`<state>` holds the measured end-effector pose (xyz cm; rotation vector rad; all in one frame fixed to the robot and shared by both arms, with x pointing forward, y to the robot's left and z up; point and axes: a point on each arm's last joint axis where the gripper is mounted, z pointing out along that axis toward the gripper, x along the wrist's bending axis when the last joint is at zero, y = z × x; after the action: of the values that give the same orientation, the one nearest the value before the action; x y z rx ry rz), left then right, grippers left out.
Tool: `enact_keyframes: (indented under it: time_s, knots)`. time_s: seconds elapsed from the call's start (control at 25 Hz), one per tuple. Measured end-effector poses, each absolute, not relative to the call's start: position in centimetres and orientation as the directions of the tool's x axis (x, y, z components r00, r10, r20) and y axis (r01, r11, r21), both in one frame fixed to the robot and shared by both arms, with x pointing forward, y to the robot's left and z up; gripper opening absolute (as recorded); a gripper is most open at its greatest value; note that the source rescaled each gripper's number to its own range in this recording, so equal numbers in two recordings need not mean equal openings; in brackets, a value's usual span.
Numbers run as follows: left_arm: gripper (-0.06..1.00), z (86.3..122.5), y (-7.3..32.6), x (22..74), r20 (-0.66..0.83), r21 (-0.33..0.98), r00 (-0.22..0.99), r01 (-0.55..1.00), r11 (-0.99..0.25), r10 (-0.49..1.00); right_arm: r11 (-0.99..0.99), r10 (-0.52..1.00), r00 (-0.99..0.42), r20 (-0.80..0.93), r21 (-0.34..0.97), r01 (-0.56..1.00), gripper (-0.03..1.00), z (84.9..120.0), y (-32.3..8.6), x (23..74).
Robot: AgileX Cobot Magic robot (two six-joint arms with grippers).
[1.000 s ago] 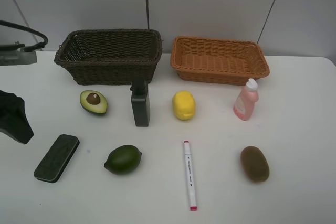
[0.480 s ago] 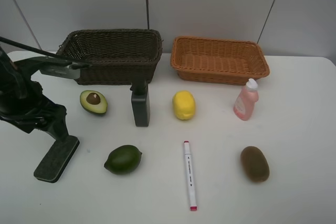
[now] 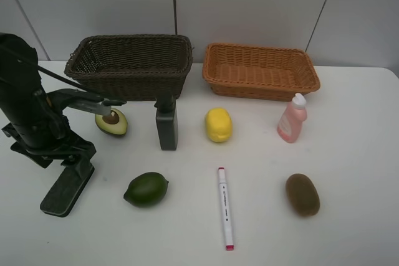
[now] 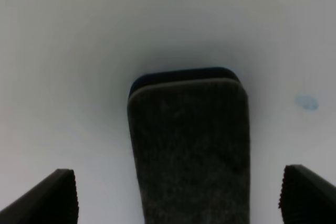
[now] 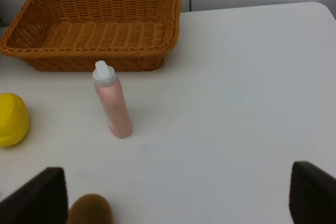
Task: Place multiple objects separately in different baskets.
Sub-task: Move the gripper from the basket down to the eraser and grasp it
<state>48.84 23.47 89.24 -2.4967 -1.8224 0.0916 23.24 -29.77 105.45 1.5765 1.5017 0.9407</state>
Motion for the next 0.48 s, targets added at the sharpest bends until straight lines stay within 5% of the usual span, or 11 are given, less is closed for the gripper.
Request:
enact_keyframes:
  time_s: [0.48]
  knots:
    - [0.95, 86.2, 23.4, 49.3, -0.014, -0.111, 0.285, 0.952, -0.285, 0.958, -0.029, 0.999, 0.041, 0.012, 0.894, 0.447, 1.0, 105.4, -29.8, 23.2]
